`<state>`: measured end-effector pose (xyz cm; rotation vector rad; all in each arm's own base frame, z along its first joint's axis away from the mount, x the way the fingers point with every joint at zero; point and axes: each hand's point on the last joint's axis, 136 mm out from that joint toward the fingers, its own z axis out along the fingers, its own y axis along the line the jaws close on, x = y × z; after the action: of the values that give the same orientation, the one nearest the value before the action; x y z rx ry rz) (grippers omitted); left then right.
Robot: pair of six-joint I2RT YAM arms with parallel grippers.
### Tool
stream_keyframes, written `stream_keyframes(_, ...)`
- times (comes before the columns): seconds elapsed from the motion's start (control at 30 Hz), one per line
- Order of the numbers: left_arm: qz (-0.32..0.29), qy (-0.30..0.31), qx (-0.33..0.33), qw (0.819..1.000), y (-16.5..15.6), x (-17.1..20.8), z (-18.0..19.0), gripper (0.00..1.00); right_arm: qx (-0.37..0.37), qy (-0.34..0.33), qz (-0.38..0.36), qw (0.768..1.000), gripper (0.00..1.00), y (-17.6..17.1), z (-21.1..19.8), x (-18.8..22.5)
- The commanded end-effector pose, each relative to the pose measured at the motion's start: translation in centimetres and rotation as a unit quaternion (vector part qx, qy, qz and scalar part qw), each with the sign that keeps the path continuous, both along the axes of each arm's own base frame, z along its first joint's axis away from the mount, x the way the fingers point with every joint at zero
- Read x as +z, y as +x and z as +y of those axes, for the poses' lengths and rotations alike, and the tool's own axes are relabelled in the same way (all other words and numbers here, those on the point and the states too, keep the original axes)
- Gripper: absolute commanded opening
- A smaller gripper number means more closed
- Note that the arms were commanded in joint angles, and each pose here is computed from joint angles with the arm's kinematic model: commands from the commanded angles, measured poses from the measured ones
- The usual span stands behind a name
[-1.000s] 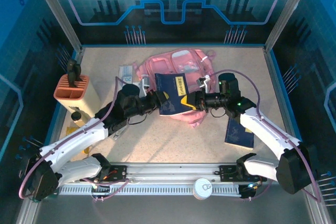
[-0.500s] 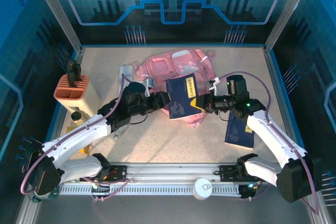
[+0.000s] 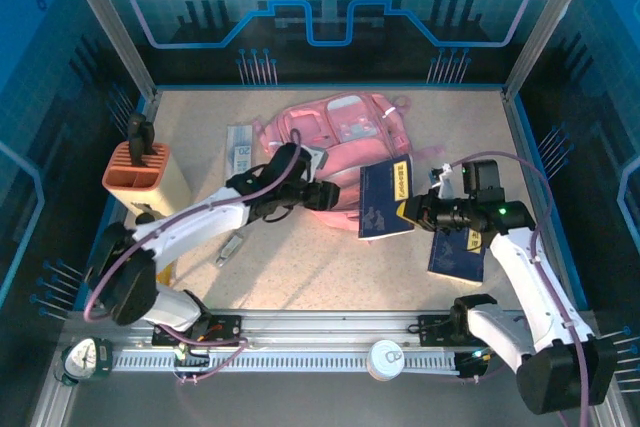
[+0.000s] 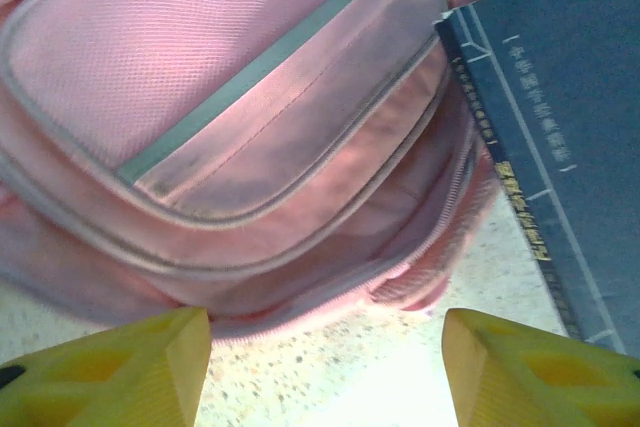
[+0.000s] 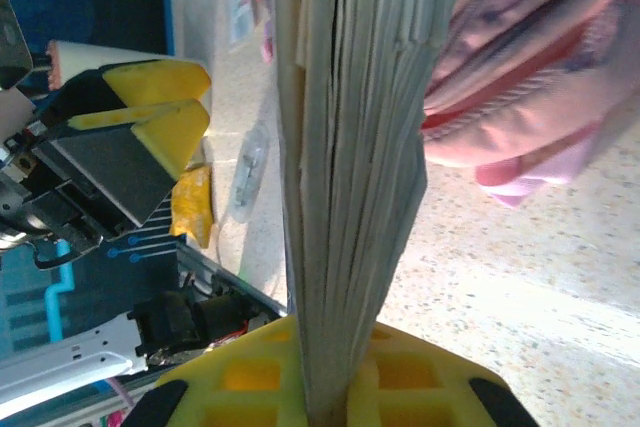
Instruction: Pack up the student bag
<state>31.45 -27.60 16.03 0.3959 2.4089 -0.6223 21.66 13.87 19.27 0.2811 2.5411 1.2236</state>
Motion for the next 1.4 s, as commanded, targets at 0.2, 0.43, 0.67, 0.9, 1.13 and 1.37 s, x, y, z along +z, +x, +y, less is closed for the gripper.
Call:
stream_keyframes(0.2, -0.060, 0.088, -0.136, 0.985, 3.1, -1.5, -4.9, 0.73, -0.057, -0.021, 0.020, 0.998, 0.00, 0.2, -3.5, -2.1)
stream_keyframes(0.43, -0.074, 0.157, -0.166, 0.971, 4.8, -4.3, -6.7, 0.78, -0.099, -0.034, 0.019, 0.994, 0.00, 1.5, -5.5, -2.4)
stream_keyframes(0.67, -0.093, 0.210, -0.144, 0.963, 7.9, -6.8, -6.9, 0.79, -0.096, -0.019, 0.026, 0.995, 0.00, 2.2, -5.4, -2.9)
stream_keyframes(0.9, -0.082, 0.224, -0.135, 0.962, 8.6, -9.1, -7.1, 0.72, -0.094, -0.023, 0.020, 0.995, 0.00, 2.3, -5.5, -2.6)
stream_keyframes(1.13, -0.062, 0.185, -0.103, 0.975, 8.8, -8.4, -6.6, 0.41, -0.090, -0.024, 0.013, 0.996, 0.00, 2.4, -5.5, -2.1)
stream_keyframes(1.37, -0.074, 0.171, -0.055, 0.981, 9.1, -3.2, -5.4, 0.06, -0.086, -0.041, 0.015, 0.995, 0.00, 2.6, -5.8, -1.5)
